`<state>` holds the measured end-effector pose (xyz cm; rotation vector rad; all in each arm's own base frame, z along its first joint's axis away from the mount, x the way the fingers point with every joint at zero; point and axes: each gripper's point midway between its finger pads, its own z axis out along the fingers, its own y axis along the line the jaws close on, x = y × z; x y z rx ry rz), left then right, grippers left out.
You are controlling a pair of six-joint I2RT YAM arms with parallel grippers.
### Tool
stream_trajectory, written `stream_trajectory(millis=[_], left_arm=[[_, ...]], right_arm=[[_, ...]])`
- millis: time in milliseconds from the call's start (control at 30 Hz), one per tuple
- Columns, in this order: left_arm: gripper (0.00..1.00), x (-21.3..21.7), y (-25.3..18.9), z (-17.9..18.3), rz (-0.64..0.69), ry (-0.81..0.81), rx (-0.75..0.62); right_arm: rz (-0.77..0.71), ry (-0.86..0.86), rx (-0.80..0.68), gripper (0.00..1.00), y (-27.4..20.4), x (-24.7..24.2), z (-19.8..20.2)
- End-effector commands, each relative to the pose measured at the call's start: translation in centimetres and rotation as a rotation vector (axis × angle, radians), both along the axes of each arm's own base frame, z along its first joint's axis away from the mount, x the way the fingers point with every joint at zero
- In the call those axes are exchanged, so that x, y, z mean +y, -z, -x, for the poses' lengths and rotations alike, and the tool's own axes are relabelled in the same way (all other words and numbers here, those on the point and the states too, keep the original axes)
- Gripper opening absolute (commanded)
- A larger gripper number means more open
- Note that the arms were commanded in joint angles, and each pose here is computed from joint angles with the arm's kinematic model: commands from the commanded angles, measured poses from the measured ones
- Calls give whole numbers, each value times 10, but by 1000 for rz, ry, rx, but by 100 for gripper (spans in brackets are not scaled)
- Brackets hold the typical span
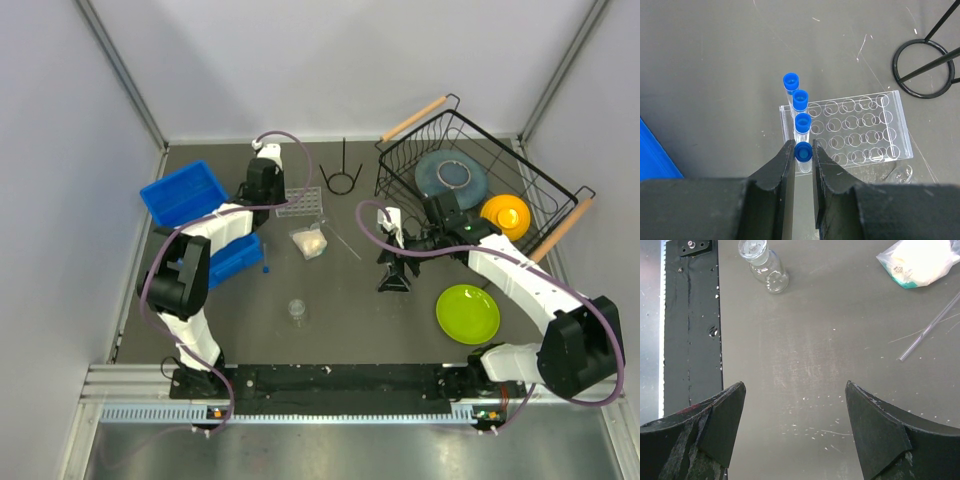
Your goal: Organize the chemistry lab equipment
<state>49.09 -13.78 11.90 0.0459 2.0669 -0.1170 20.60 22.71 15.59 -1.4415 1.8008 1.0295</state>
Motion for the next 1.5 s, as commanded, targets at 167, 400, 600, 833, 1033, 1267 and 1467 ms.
stream_trajectory(millis=[167, 400, 600, 833, 1033, 1267, 1467], left_arm=[[18, 2, -5, -6, 23, -21, -18], [35, 5, -8, 0, 32, -39, -18], [41, 9, -19, 5, 31, -50, -32], [58, 18, -56, 16, 35, -74, -85], [69, 20, -82, 43, 55, -42, -96], [68, 14, -91, 110, 151, 56, -22], [65, 6, -67, 173, 270, 105, 78]], right_arm=[[-35, -16, -70, 82, -20, 4, -10], [-35, -15, -73, 82, -21, 3, -10], [-33, -14, -77, 82, -20, 2, -10], [-30, -11, -79, 82, -19, 1, -11], [-30, -1, -78, 82, -18, -2, -13], [-33, 17, -73, 82, -18, -6, -17], [-27, 42, -70, 82, -15, -12, -23]])
